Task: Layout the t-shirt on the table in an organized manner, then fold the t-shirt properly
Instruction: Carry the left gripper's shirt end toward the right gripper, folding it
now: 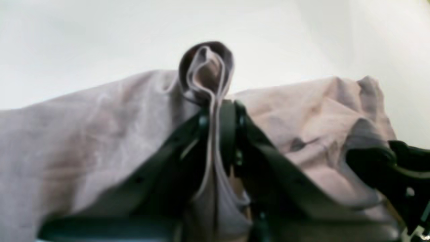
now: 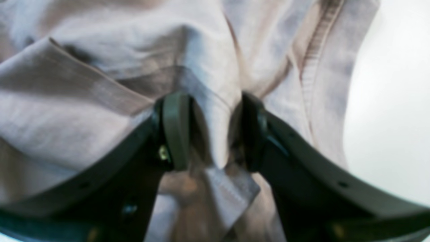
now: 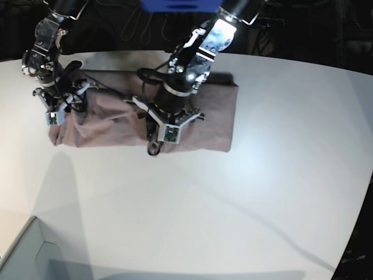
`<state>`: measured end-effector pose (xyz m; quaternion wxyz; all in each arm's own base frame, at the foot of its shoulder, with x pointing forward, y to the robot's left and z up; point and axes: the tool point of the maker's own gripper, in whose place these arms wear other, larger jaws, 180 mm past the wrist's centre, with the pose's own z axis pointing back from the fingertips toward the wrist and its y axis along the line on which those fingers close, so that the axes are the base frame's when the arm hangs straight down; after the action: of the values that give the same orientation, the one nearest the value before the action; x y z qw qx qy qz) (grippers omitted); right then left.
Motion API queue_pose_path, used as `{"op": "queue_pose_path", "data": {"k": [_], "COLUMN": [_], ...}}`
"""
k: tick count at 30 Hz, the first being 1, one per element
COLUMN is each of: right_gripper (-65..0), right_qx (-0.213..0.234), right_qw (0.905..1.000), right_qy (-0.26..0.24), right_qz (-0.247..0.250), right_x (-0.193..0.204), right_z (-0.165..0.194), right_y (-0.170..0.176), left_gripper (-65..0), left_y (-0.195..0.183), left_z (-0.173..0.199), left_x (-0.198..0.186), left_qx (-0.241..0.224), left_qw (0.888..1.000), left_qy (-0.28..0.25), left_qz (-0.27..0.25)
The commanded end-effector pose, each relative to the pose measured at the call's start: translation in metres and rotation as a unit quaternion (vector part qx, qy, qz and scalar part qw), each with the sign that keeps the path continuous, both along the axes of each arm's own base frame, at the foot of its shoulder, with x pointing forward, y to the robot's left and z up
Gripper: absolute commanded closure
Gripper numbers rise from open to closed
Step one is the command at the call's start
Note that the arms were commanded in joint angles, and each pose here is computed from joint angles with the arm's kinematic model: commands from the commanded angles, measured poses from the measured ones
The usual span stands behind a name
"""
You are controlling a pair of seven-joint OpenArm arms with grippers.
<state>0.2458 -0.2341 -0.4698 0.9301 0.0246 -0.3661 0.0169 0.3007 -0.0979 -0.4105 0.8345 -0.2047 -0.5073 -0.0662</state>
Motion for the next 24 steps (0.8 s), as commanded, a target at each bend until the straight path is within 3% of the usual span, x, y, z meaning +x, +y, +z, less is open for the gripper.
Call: {"op": "queue_pose_path", "data": {"k": [1,6,8,13,14,18,24], "right_gripper": [-24.8,-24.8,-24.8,-24.8,-24.8,-24.8,-24.8], "right_qx": [-0.003,-0.003,-0.003,-0.003,-0.003,-0.003,-0.003], "right_qw": [0.9999,0.9999,0.9999,0.9999,0.9999,0.9999,0.9999], "right_qy": [-0.012,-0.012,-0.012,-0.012,-0.012,-0.012,-0.012], "right_qz": [0.005,0.005,0.005,0.005,0.005,0.005,0.005], "right_x": [0.006,0.006,0.006,0.006,0.006,0.006,0.006], "right_z": [0.007,0.007,0.007,0.007,0.007,0.007,0.007], "right_y": [-0.002,-0.002,-0.002,-0.002,-0.002,-0.002,-0.002], "left_gripper": [-0.5,-0.8,-5.2,-32.4,-34.9,-36.1,-34.5], "left_y": [-0.011,-0.011,-0.01,-0.011,-0.012,-0.005,0.045], "left_z": [0.016,0.011,0.012,0.019,0.025,0.069,0.082], "left_x": [0.006,0.009,0.01,0.012,0.013,0.02,0.008], "left_qx": [-0.018,-0.011,-0.01,-0.017,-0.022,-0.053,-0.016], "left_qw": [1.0,1.0,1.0,0.999,0.999,0.995,0.992], "left_qy": [-0.023,-0.02,-0.02,-0.03,-0.037,-0.086,-0.122], "left_qz": [-0.004,-0.007,-0.005,-0.005,-0.005,0.008,0.008]}}
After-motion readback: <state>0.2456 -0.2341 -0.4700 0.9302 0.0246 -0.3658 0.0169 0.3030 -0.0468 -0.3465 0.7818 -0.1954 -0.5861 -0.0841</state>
